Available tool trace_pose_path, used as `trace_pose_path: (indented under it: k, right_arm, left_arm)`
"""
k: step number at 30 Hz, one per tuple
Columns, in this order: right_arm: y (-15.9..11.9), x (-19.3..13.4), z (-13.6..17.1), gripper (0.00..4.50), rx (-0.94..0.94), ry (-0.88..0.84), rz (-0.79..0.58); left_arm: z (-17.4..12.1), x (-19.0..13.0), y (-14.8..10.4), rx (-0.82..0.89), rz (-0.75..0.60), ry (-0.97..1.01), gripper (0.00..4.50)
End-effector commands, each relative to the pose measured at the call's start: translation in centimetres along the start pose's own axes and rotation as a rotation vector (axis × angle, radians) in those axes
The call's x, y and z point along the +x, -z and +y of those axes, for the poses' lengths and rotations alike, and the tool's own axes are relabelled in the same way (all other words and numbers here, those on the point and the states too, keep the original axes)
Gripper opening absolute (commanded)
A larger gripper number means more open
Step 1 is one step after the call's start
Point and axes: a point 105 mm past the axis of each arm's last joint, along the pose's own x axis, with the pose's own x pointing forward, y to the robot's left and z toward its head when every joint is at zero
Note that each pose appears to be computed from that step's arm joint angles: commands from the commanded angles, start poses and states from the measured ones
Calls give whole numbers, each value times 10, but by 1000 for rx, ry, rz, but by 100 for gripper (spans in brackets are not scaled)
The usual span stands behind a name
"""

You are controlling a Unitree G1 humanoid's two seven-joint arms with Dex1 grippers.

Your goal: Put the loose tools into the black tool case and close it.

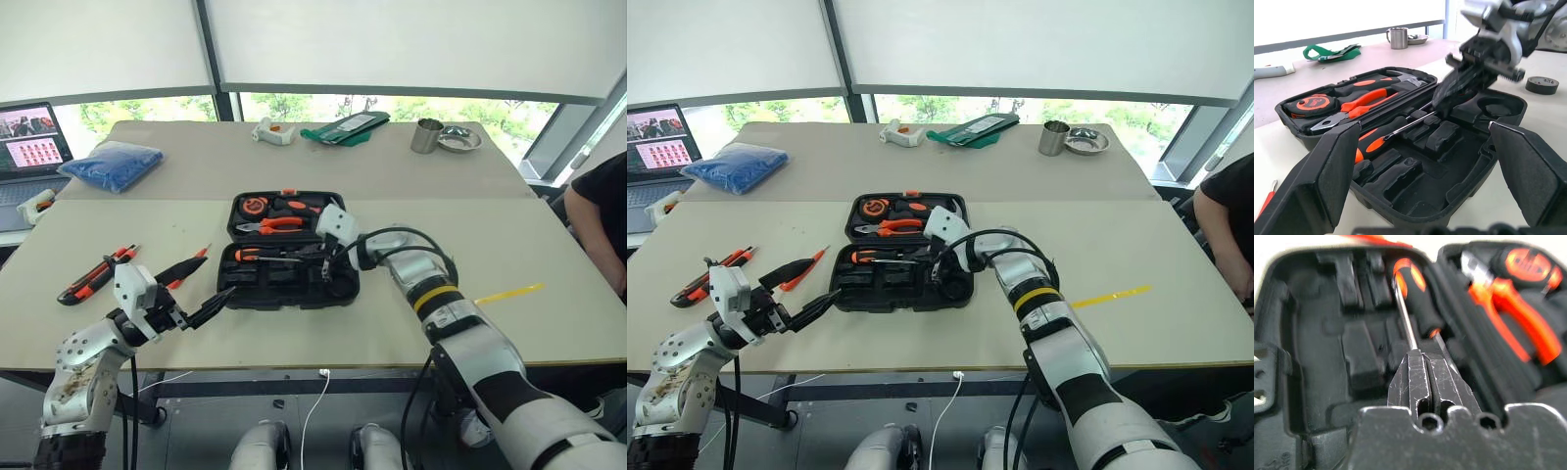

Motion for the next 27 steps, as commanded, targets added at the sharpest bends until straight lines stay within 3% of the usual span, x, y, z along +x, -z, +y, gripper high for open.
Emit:
trace_pose_path:
  k: [1, 10, 12, 16, 17, 20, 24, 27]
  right_arm:
    - [15, 3, 2, 2, 8, 6, 70]
    - [31, 9, 7, 2, 80, 10, 134]
    - [13, 7, 3, 2, 81, 14, 42]
    - [-51, -22, -18, 2, 99, 51, -325]
    - [-65, -36, -18, 59, 96, 27, -418]
    - [-81, -72, -11, 154, 20, 8, -542]
    - [-70, -110, 9, 278, -65, 38, -553]
    - [-59, -132, 25, 378, -87, 61, -548]
  left_arm:
    - [2, 0, -6, 33, 9, -1, 450]
    - [4, -1, -4, 46, 40, -12, 450]
    - [4, -2, -4, 45, 44, -18, 450]
    - [8, -13, -5, 23, 54, -51, 450]
    - [10, -21, -2, 25, 72, -60, 450]
    - [20, -47, 5, 6, 104, -120, 450]
    - [40, -95, -8, 22, 97, -297, 450]
    - [47, -135, -2, 14, 174, -420, 450]
